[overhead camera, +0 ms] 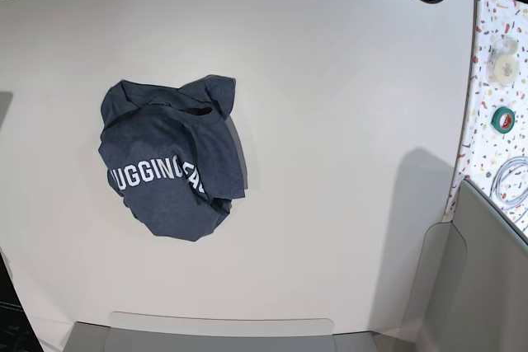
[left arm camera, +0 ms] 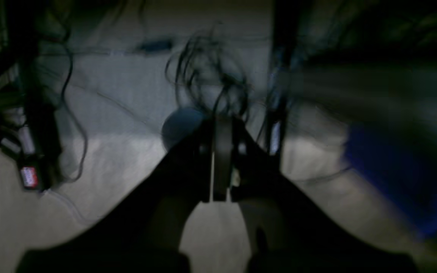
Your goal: Layout the t-shirt on the table in an organized manner, then fold the t-shirt properly
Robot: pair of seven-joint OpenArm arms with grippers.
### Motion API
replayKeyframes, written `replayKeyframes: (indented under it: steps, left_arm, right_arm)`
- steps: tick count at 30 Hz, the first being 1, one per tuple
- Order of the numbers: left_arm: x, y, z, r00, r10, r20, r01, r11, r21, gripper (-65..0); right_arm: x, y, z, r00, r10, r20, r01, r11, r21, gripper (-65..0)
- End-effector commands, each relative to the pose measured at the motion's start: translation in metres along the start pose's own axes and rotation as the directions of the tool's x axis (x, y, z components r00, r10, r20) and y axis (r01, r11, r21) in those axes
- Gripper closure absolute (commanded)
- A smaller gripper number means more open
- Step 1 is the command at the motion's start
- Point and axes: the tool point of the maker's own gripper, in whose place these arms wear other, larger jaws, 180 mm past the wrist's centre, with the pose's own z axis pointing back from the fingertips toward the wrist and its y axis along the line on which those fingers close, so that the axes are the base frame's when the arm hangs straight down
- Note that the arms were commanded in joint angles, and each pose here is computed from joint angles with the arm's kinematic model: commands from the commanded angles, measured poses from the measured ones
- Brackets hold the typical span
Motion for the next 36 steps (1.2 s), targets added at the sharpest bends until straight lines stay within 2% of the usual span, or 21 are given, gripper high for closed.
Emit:
replayKeyframes:
  steps: [1,3,6,9,13,16,19,22,25,27,30,33,36]
  left_arm:
    - [0.014,0.020,0.009,0.999,0.002,0.040,-0.004,0.999,0.051,0.0]
    - [0.047,0.024,0.020,0.993,0.013,0.119,-0.017,0.999,0.034,0.0]
    - [0.097,0.020,0.043,0.971,-0.071,0.230,0.082,0.996,-0.041,0.0]
    - [0.116,0.012,0.054,0.953,-0.123,0.278,0.154,0.984,-0.093,0.0]
    - [0.137,0.009,0.052,0.923,-0.201,0.329,0.250,0.961,-0.116,0.0]
    - [0.143,0.000,0.052,0.901,-0.246,0.356,0.317,0.936,-0.154,0.0]
    - [0.167,-0.006,0.051,0.860,-0.293,0.419,0.389,0.906,-0.165,0.0]
    - [0.194,-0.019,0.052,0.800,-0.339,0.495,0.477,0.860,-0.182,0.0]
    - [0.222,-0.030,0.056,0.738,-0.366,0.568,0.543,0.821,-0.177,0.0]
    - [0.238,-0.032,0.057,0.708,-0.378,0.597,0.567,0.808,-0.160,-0.2]
    - [0.262,-0.038,0.051,0.690,-0.416,0.593,0.592,0.795,-0.132,-5.5]
    - [0.278,-0.043,0.043,0.687,-0.465,0.558,0.617,0.779,-0.112,-11.0]
    - [0.289,-0.045,0.040,0.683,-0.496,0.537,0.633,0.768,-0.095,-13.3]
  right_arm:
    - [0.011,-0.007,0.008,0.999,0.026,0.042,-0.026,1.000,-0.003,0.0]
    - [0.020,-0.009,0.017,0.997,0.040,0.066,-0.040,0.999,0.002,0.0]
    - [0.037,-0.022,0.030,0.992,0.061,0.106,-0.059,0.998,-0.024,0.0]
    - [0.066,-0.042,0.037,0.979,0.109,0.173,-0.096,0.992,-0.082,0.0]
    - [0.111,-0.072,0.049,0.930,0.268,0.251,-0.216,0.953,-0.214,0.0]
    - [0.145,-0.079,0.053,0.887,0.347,0.306,-0.262,0.922,-0.287,0.0]
    - [0.173,-0.088,0.046,0.853,0.424,0.305,-0.309,0.880,-0.360,0.0]
    - [0.204,-0.098,0.035,0.812,0.493,0.311,-0.339,0.833,-0.437,0.0]
    - [0.237,-0.105,0.033,0.757,0.560,0.336,-0.353,0.784,-0.511,0.0]
    - [0.259,-0.111,0.032,0.722,0.602,0.342,-0.357,0.747,-0.561,0.0]
    - [0.279,-0.112,0.015,0.676,0.667,0.312,-0.418,0.697,-0.583,-0.2]
    - [0.286,-0.114,-0.009,0.652,0.715,0.253,-0.489,0.651,-0.581,-1.5]
    - [0.289,-0.117,-0.025,0.630,0.748,0.209,-0.535,0.613,-0.581,-6.8]
